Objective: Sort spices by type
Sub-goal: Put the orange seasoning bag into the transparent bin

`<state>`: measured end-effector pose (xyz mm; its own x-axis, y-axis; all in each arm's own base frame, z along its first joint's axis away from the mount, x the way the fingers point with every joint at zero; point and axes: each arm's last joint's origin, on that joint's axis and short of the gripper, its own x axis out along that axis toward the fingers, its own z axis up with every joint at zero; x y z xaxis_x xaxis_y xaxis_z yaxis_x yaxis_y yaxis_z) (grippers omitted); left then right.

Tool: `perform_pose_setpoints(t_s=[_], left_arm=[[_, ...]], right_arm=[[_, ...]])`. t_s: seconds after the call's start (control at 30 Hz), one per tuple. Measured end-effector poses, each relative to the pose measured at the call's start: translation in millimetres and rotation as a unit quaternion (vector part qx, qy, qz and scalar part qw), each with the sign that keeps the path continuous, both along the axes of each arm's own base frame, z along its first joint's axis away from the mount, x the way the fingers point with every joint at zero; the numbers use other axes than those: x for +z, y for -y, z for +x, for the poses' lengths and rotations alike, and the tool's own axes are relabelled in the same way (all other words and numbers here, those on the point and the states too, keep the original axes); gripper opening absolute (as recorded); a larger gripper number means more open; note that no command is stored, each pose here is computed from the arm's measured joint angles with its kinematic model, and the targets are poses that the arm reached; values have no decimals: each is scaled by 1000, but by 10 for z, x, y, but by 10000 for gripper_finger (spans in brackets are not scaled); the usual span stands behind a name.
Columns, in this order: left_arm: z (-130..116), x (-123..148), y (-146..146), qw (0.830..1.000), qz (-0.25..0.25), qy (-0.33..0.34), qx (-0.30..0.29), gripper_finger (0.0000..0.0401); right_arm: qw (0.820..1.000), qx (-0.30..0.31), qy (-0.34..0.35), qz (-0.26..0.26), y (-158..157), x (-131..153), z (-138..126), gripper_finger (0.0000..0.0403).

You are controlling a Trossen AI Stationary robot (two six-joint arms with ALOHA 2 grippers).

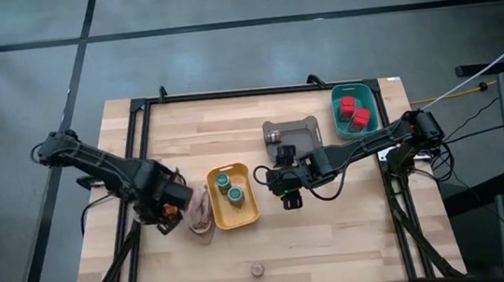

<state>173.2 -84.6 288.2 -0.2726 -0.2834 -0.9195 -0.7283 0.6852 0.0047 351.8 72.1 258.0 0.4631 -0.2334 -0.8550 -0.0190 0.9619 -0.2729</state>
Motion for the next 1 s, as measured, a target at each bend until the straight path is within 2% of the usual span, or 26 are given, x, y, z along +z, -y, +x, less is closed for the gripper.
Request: perform_pose_setpoints(t_s=[0.3,0.5,0.67,1.0], left_arm=[[67,2,-152,995,7,-19,94,0],[104,-10,-188,981,-8,-64,181,0],[114,-156,-160,964,-15,-135,230,0],[95,-319,-218,953,-9,-173,249,0]], right_arm=[[1000,0,0,-1,-1,0,-1,308],[1000,4,-2,-3,0,0,-1,308],[1000,9,-3,-5,-1,-1,-1,308],[999,30,-9,-17,1,-1,-1,308]])
